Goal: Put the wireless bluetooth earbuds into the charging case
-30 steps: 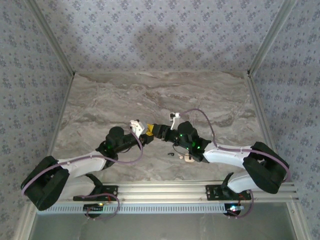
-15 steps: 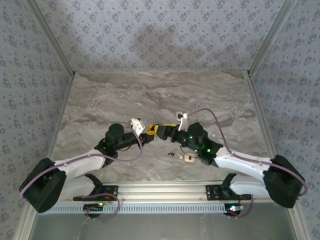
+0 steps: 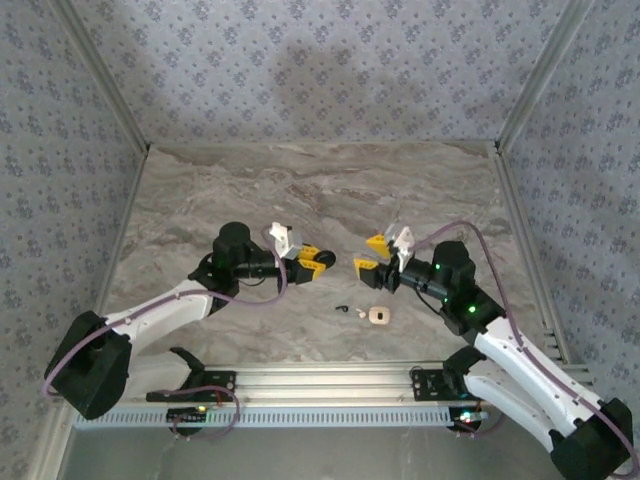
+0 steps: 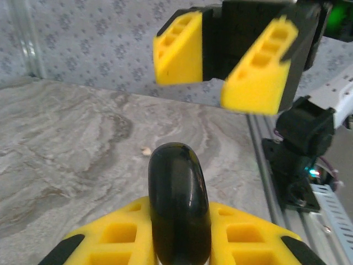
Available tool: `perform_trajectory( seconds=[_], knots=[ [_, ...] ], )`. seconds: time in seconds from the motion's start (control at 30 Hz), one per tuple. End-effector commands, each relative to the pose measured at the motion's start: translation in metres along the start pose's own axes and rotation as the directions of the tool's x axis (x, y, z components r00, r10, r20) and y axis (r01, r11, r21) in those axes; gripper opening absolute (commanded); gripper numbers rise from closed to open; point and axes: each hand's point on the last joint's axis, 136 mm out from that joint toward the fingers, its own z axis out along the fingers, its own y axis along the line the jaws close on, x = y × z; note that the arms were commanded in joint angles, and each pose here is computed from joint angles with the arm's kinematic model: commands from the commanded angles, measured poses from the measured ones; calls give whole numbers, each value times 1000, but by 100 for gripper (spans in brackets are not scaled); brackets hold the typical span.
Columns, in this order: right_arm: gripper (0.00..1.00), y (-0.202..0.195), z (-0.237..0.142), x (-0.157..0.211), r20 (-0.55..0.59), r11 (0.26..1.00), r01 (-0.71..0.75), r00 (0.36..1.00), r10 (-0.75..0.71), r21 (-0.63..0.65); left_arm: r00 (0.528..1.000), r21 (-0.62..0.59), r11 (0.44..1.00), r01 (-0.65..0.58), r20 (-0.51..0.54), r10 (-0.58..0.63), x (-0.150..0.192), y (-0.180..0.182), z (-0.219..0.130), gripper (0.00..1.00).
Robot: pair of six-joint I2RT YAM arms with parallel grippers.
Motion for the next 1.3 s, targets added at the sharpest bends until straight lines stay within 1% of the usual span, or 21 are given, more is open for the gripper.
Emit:
perform_trajectory(
  seconds=[0.0,0.1,0.27,0.43,0.63,0.9,0.97,1.13,1.2,1.27],
  knots=[
    [57,27,-5,8,-22,946,261,963,-270,-191,999,106,993,-42,-5,43,-10,-20,-1,14],
    [57,26,-1,3,-23,933,256,962,-270,-251,998,117,991,-56,-2,57,-12,-25,-2,14],
    [55,37,8,-5,19,893,250,965,-263,-374,998,125,990,-67,2,67,-14,-28,-1,14],
    [51,44,18,-7,20,859,239,966,-259,-452,997,134,988,-76,8,75,-17,-31,0,14],
    [45,52,27,-4,22,826,245,962,-272,-507,997,137,987,-79,16,78,-20,-32,0,14],
    [39,59,34,-2,27,800,244,961,-274,-548,997,136,987,-81,18,80,-21,-32,1,14],
    [36,61,35,-1,26,796,242,961,-274,-554,997,136,987,-80,19,79,-22,-33,1,14],
    [20,60,35,0,27,794,251,959,-284,-554,997,129,988,-82,21,80,-22,-32,1,14],
    [16,61,34,0,26,794,257,956,-291,-551,997,125,989,-82,17,81,-22,-31,1,15],
    [14,60,33,0,21,796,264,953,-301,-545,997,116,990,-80,11,79,-20,-29,1,17]
  ],
)
